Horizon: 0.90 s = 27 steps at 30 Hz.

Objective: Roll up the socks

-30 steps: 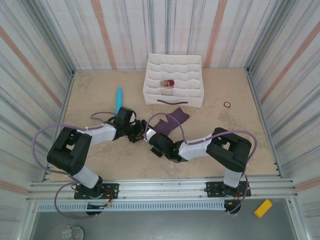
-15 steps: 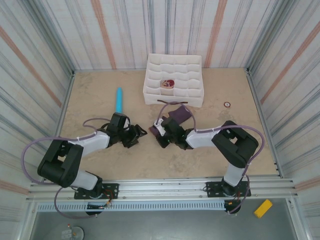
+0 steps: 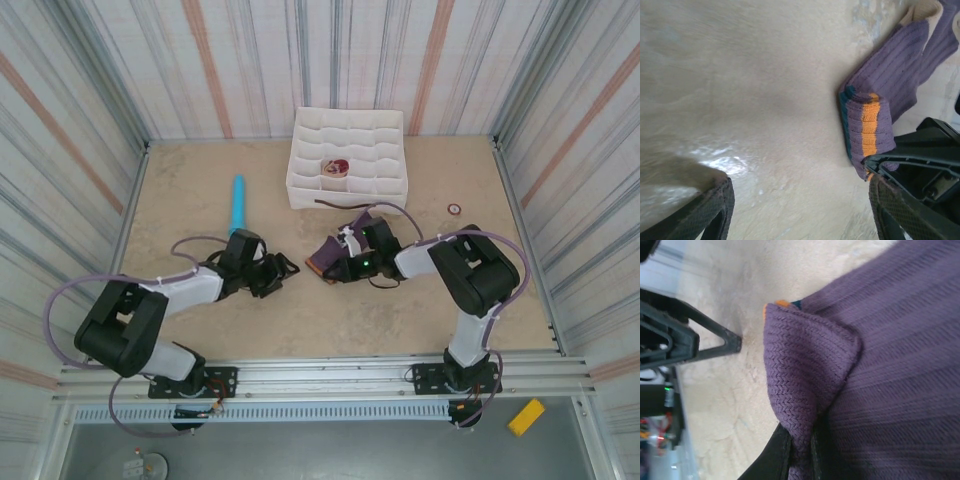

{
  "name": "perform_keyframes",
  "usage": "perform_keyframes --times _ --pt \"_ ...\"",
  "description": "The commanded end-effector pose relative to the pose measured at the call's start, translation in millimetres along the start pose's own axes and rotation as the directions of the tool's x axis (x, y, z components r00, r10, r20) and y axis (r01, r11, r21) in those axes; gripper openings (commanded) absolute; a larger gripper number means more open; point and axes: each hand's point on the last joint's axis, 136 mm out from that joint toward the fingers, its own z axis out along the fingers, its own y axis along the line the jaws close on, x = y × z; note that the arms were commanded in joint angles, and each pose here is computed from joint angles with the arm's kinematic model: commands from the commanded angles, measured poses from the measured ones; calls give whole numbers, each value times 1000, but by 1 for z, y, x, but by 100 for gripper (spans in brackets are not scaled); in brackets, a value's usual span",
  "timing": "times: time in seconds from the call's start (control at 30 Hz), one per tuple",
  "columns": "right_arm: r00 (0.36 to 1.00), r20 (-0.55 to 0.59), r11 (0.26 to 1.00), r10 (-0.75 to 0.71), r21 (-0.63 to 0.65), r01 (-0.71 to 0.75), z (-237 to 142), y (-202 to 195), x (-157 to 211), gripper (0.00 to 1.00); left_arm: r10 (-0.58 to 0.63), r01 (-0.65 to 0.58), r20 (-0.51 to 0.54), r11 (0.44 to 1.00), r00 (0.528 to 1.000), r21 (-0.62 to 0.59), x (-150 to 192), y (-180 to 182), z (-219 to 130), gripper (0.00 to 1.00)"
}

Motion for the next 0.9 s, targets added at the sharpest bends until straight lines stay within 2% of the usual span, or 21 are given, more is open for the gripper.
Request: perform_keyframes --times 0.0,0.2,0.37,0.5,0.73,0.87 --pt "951 -98 956 294 19 -293 -1 -27 38 0 37 -38 52 999 998 24 -11 -18 7 70" --pt "858 -97 863 505 56 -502 -1 -47 38 0 80 -82 41 996 996 46 -12 -41 30 65" --pt "799 -85 802 595 122 -584 -3 -55 39 0 73 -75 32 994 997 75 -14 -52 51 61" --pt "802 -82 804 592 137 -579 -6 -52 34 0 72 -75 37 995 997 72 -17 -55 60 58" --pt "803 -70 801 592 157 -578 -6 -51 25 0 59 -60 27 996 998 60 -14 -53 70 44" --pt "807 -61 804 587 161 -573 -6 -50 19 0 54 -54 17 998 998 34 -10 -48 73 41"
